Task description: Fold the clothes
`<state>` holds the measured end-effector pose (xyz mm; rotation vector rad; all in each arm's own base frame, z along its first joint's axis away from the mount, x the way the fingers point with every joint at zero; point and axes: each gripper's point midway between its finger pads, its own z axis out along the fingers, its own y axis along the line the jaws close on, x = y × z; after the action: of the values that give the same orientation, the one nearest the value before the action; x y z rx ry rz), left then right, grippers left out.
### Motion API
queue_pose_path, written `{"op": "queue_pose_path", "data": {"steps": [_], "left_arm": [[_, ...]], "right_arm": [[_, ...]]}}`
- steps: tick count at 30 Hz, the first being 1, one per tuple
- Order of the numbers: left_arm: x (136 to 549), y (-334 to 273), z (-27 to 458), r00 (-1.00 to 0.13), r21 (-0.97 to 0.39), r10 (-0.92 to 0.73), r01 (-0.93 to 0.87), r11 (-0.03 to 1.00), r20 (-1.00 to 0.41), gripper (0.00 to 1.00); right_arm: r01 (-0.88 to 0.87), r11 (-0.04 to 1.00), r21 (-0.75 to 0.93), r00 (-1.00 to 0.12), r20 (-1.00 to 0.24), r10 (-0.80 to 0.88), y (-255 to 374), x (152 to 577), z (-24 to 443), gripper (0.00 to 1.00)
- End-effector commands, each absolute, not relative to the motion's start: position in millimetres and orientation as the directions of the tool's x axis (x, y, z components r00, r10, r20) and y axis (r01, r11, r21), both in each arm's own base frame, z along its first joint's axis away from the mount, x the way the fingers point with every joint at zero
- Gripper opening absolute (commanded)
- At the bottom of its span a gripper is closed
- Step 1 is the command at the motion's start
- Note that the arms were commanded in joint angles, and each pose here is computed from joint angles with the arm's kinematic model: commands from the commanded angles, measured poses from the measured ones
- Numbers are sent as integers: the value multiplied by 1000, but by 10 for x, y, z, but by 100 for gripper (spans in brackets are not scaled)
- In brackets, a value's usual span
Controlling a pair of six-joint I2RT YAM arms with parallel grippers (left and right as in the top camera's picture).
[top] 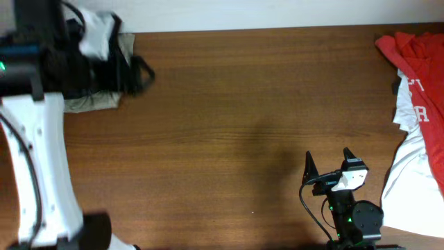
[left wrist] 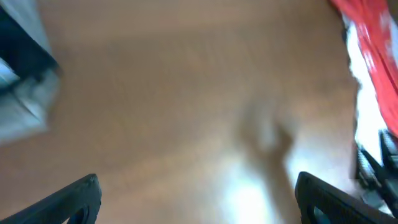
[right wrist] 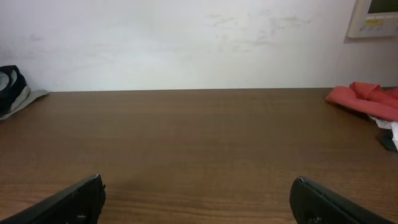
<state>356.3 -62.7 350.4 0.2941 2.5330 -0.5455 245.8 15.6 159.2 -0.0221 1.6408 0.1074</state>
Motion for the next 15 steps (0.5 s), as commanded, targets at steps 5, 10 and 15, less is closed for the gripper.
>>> {"op": "queue_pose_path", "data": {"steps": [5, 10, 15], "left_arm": [[3117, -635, 3050, -698, -160, 148, 356, 920, -701, 99], [2970, -558, 2771, -345, 18, 148, 352, 936, -927, 99], [2720, -535, 2776, 110, 172, 146, 294, 940, -983, 99]], "right_arm": [[-73, 996, 56, -77, -996, 50, 152, 2456, 1570, 99], [-73, 996, 56, -77, -996, 50, 152, 2456, 1569, 99], [-73, 996, 56, -77, -996, 50, 152, 2456, 1570, 99]]}}
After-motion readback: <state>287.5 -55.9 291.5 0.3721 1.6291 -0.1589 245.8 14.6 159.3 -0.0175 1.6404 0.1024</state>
